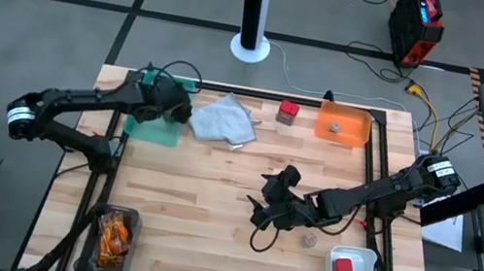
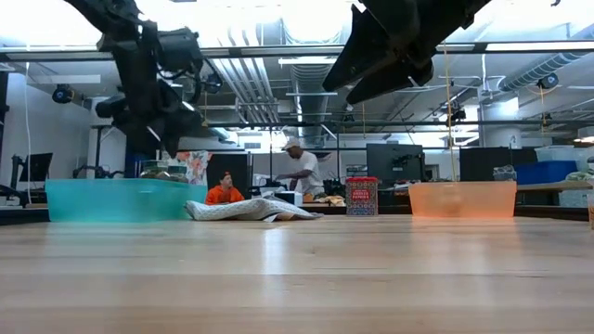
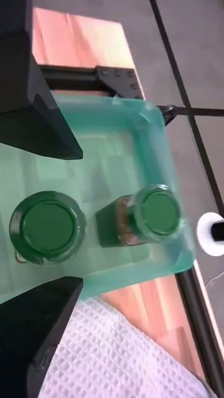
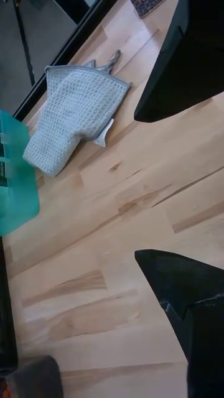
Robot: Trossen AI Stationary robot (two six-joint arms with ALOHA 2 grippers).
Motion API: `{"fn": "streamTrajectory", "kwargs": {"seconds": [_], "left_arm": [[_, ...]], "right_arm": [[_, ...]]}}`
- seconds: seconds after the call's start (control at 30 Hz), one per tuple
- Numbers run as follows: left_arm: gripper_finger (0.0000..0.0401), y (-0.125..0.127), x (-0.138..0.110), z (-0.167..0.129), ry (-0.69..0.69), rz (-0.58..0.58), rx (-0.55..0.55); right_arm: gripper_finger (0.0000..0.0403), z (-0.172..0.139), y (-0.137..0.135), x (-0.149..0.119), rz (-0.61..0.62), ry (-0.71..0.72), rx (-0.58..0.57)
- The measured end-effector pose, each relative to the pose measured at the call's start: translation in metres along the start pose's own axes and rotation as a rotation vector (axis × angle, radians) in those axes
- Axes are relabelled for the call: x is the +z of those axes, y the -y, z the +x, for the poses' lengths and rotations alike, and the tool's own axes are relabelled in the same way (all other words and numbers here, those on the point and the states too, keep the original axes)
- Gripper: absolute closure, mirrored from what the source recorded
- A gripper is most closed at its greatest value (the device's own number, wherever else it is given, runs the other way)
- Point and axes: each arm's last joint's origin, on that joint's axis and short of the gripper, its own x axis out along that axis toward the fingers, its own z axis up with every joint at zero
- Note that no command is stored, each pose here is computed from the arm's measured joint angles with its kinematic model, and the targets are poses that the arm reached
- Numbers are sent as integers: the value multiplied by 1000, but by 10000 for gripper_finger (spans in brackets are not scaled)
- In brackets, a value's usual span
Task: Sort spices by type
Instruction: Put the brown seasoning bottle into the orange bin
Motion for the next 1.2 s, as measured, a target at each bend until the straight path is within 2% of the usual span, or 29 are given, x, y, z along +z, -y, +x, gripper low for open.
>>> {"fn": "streamTrajectory", "kwargs": {"seconds": [0.23, 0.4, 0.57, 0.8, 0.97, 1.2], "left_arm": [[95, 4, 18, -31, 12, 62, -36], [95, 24, 17, -73, 112, 187, -178], [95, 47, -9, -117, 237, 374, -339], [95, 62, -67, -160, 324, 557, -577], [95, 57, -100, -175, 427, 583, -596], [95, 49, -123, -187, 542, 637, -602]], "right_arm": [[62, 0, 0, 0, -3, 1, 0], [62, 3, 6, 4, 4, 2, -18], [62, 8, 14, 7, 47, 3, -41], [62, 15, 22, 11, 231, 5, -69], [62, 18, 28, 16, 319, -4, -82], [62, 11, 30, 27, 377, -88, -93]]}}
